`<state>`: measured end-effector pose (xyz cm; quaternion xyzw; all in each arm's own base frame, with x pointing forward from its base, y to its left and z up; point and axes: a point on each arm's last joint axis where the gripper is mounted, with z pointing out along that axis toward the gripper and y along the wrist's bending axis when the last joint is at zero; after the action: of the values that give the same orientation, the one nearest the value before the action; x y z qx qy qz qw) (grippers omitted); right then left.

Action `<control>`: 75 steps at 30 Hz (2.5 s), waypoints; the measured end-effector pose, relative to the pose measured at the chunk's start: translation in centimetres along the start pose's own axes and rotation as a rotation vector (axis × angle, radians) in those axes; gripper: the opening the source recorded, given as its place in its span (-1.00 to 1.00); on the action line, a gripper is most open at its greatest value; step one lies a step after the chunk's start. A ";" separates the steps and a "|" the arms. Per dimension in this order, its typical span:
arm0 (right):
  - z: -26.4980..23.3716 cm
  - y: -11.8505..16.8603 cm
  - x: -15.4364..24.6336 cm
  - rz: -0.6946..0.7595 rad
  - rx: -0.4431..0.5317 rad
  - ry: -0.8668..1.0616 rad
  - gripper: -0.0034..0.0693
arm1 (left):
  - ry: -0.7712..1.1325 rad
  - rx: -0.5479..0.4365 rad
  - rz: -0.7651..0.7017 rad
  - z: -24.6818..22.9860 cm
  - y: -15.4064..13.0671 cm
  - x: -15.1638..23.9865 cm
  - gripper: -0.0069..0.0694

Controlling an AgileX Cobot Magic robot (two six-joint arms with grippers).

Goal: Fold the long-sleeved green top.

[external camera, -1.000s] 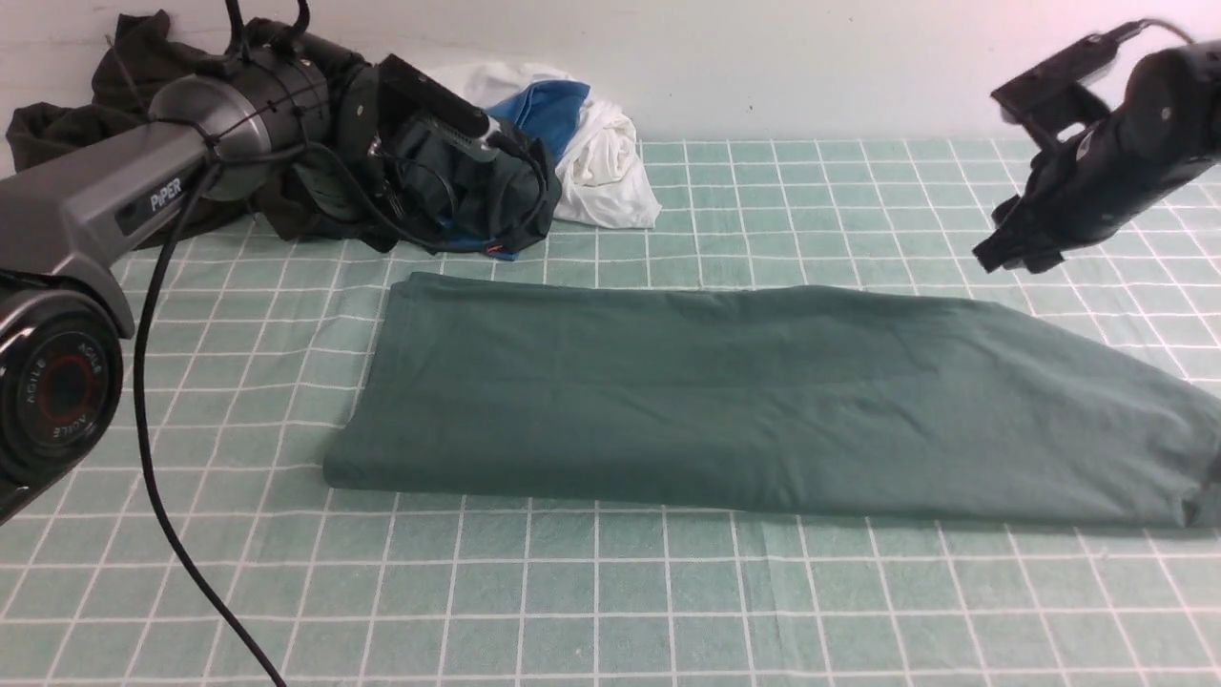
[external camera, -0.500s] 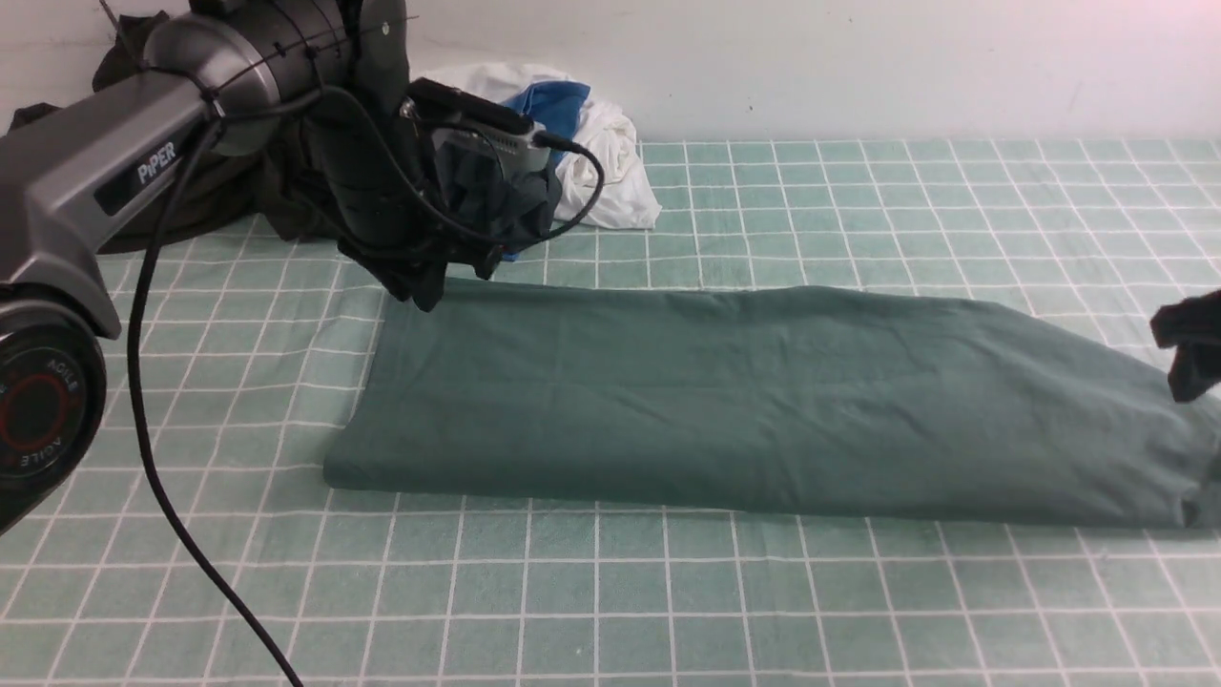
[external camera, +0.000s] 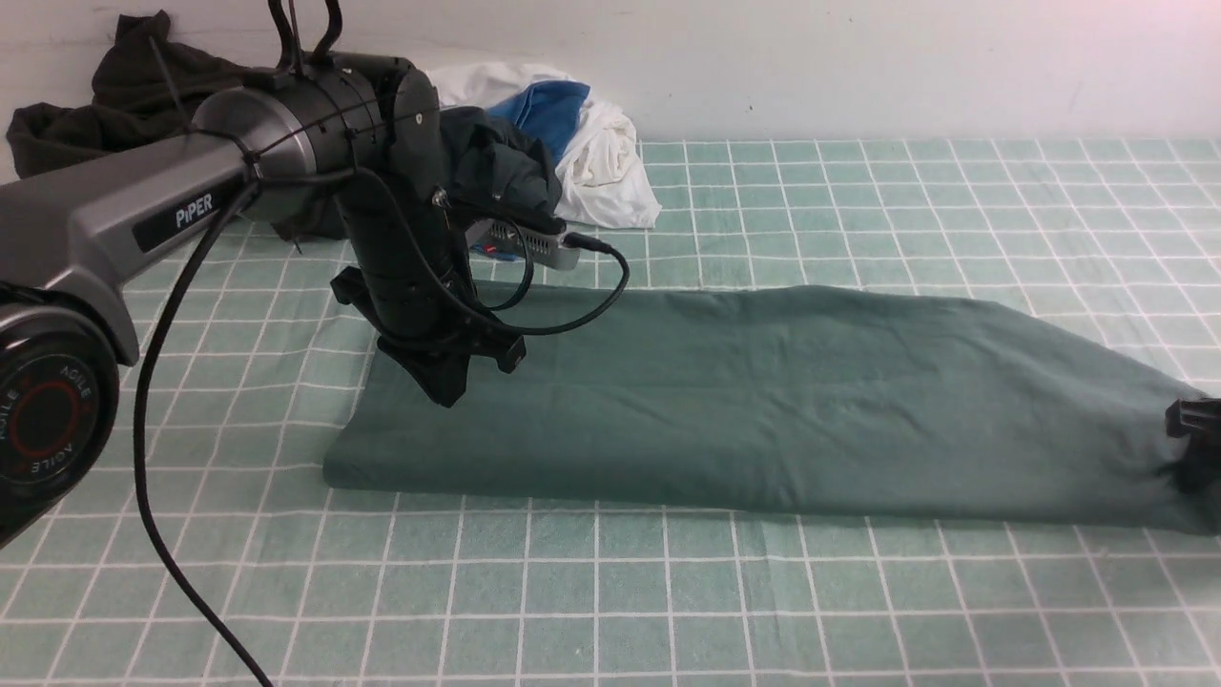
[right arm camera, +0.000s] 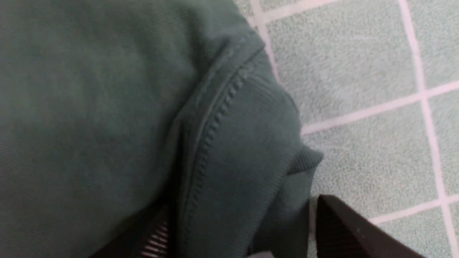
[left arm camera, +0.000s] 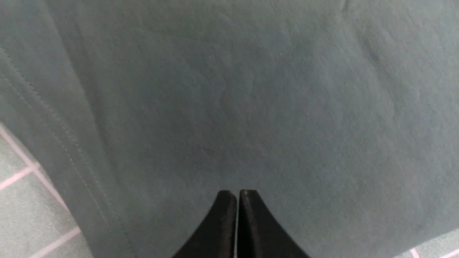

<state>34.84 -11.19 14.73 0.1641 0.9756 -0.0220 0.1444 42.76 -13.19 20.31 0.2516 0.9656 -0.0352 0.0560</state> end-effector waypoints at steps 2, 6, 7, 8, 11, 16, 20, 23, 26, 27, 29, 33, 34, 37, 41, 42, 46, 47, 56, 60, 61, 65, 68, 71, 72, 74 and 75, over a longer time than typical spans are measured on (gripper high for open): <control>0.0 0.0 0.0 -0.009 -0.004 -0.001 0.36 | 0.002 0.000 0.001 0.1 0.0 0.0 -0.83; 0.0 0.1 0.0 -0.032 -0.011 0.001 -0.01 | 0.010 0.003 0.005 0.1 0.0 0.1 -0.83; 0.0 0.1 0.0 -0.039 -0.013 0.002 -0.13 | 0.012 0.003 0.007 0.1 0.0 0.1 -0.83; 0.0 0.1 0.0 -0.044 -0.014 0.002 -0.26 | 0.012 0.002 0.008 0.0 0.0 0.2 -0.83; -0.3 0.0 -0.1 -0.070 0.000 0.014 -0.75 | -0.005 -0.016 0.022 -1.2 0.0 0.4 -0.83; -4.9 -0.5 -2.0 -0.113 0.071 -0.076 -0.83 | -0.121 -0.115 0.023 -7.3 0.0 1.4 -0.83; -10.4 0.5 -3.3 -0.148 0.083 -0.201 -0.83 | -0.222 -0.153 0.007 -12.3 -0.5 2.8 -0.83; -16.3 5.0 -3.5 -0.278 0.018 -0.335 -0.83 | -0.334 -0.171 -0.010 -17.4 -1.4 5.1 -0.83; -19.6 9.8 -2.8 -0.420 -0.077 -0.413 -0.83 | -0.411 -0.177 -0.018 -20.5 -2.1 6.7 -0.83; -21.1 13.4 -2.0 -0.508 -0.156 -0.451 -0.83 | -0.457 -0.182 -0.020 -22.3 -2.5 7.8 -0.83; -22.4 17.6 -0.8 -0.593 -0.256 -0.476 -0.83 | -0.509 -0.188 -0.025 -24.3 -3.0 9.4 -0.83; -22.9 26.0 2.0 -0.738 -0.425 -0.516 -0.83 | -0.560 -0.194 -0.037 -26.5 -3.9 12.9 -0.83; -23.0 26.8 2.2 -0.758 -0.445 -0.523 -0.83 | -0.563 -0.194 -0.039 -26.7 -4.0 13.3 -0.83; -21.9 32.1 4.0 -0.832 -0.530 -0.532 -0.83 | -0.567 -0.196 -0.051 -27.1 -4.6 16.2 -0.83; -18.2 39.2 6.6 -0.881 -0.635 -0.462 -0.83 | -0.534 -0.221 -0.070 -25.9 -5.3 21.1 -0.83; -17.0 40.4 7.0 -0.884 -0.645 -0.438 -0.83 | -0.518 -0.225 -0.071 -25.3 -5.4 21.9 -0.83; -14.4 43.6 8.0 -0.889 -0.686 -0.386 -0.70 | -0.485 -0.259 -0.075 -23.6 -5.8 25.7 -0.83; -13.8 44.2 8.0 -0.888 -0.691 -0.375 -0.61 | -0.474 -0.271 -0.078 -22.9 -5.9 26.8 -0.83; -15.1 43.1 6.7 -0.933 -0.636 -0.284 0.31 | -0.498 -0.319 -0.204 -18.7 -6.4 33.4 -0.83; -16.1 41.1 6.8 -1.011 -0.546 -0.169 0.35 | -0.608 -0.325 -0.228 -17.5 -6.7 35.1 -0.83; -16.5 40.7 7.0 -1.030 -0.537 -0.151 0.30 | -0.626 -0.328 -0.228 -17.3 -6.7 35.3 -0.83; -20.3 39.2 6.9 -1.080 -0.552 -0.196 0.05 | -0.718 -0.335 -0.218 -16.7 -6.9 36.3 -0.83; -24.8 36.5 7.5 -1.096 -0.579 -0.265 -0.34 | -0.792 -0.341 -0.211 -15.9 -7.1 37.0 -0.83; -26.9 33.8 8.7 -1.100 -0.579 -0.268 -0.64 | -0.843 -0.343 -0.208 -15.5 -7.2 37.6 -0.83; -27.7 32.7 9.1 -1.099 -0.581 -0.273 -0.72 | -0.855 -0.344 -0.207 -15.3 -7.3 37.8 -0.83; -28.0 31.5 9.9 -1.097 -0.579 -0.270 -0.81 | -0.862 -0.344 -0.207 -15.1 -7.3 38.0 -0.83; -28.6 30.0 10.7 -1.086 -0.587 -0.299 -0.89 | -0.867 -0.344 -0.207 -14.9 -7.3 38.3 -0.83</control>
<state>27.13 23.09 39.15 -0.4056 0.8544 0.1537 0.2861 4.65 0.28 30.51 0.1033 0.8650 0.0182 0.4907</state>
